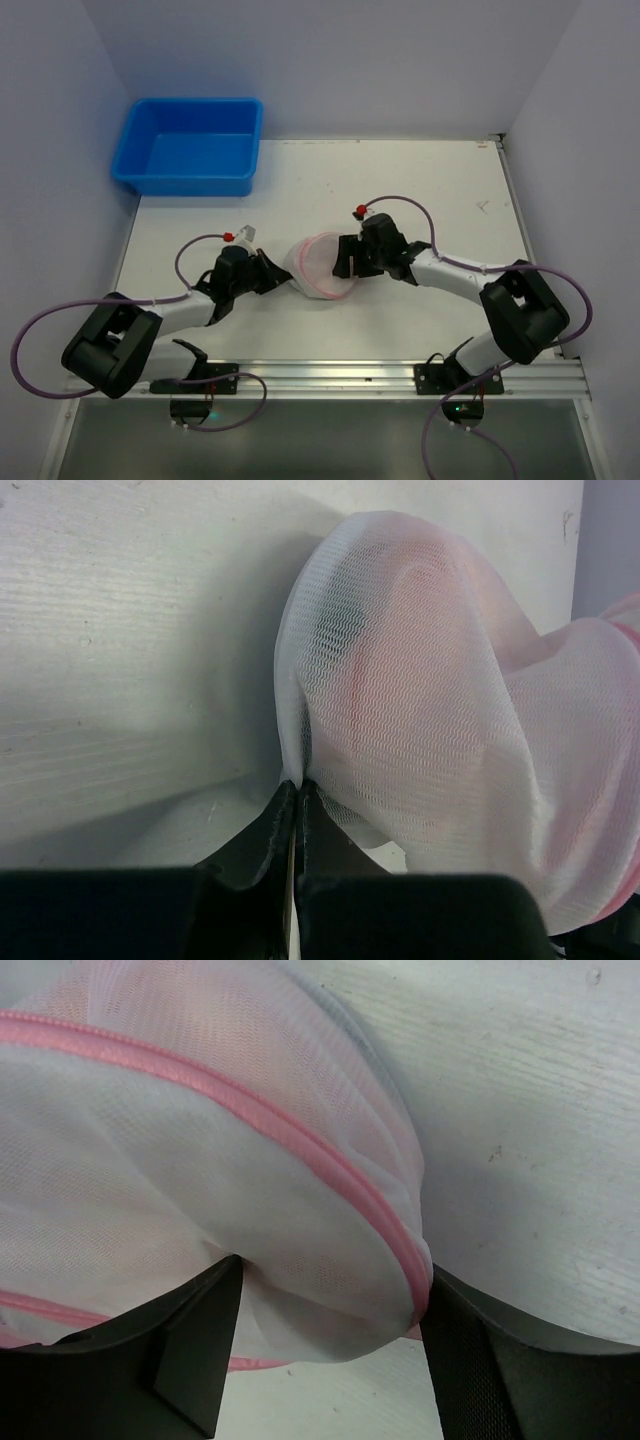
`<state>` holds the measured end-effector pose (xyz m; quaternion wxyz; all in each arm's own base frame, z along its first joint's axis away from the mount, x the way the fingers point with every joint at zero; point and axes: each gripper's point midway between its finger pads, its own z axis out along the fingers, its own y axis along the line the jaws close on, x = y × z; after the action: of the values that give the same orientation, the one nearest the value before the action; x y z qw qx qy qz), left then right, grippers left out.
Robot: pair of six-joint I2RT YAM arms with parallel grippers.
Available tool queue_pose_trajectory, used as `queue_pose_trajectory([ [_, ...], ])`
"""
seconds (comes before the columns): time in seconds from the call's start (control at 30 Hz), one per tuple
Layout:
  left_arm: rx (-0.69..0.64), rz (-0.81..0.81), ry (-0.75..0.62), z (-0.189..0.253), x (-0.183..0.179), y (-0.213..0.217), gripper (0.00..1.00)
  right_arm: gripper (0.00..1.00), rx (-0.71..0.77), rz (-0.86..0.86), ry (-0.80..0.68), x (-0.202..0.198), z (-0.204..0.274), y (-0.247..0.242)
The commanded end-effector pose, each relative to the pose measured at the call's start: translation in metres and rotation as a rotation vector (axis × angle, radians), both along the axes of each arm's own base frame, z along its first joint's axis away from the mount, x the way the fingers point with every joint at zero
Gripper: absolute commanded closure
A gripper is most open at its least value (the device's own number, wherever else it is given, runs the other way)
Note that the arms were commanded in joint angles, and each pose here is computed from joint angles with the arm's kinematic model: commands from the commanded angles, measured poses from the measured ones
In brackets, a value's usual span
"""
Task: Unzip the laundry bag and remove the bra
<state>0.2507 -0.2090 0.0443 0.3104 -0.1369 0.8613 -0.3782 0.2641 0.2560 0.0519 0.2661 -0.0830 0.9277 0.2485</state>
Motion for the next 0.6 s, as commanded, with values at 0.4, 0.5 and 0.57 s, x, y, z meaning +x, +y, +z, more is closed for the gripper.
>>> queue_pose_trajectory([
  [0.4, 0.104, 0.123, -0.142, 0.028, 0.009, 0.032, 1.00, 0.28, 0.016, -0.313, -0.278, 0.019, 0.099, -0.086],
  [0.5, 0.114, 0.112, -0.184, 0.040, 0.010, 0.032, 1.00, 0.28, 0.113, -0.238, -0.328, 0.010, 0.129, -0.059],
  [0.57, 0.125, 0.121, -0.206, 0.045, 0.013, 0.033, 1.00, 0.28, 0.162, -0.215, -0.345, 0.009, 0.149, -0.040],
])
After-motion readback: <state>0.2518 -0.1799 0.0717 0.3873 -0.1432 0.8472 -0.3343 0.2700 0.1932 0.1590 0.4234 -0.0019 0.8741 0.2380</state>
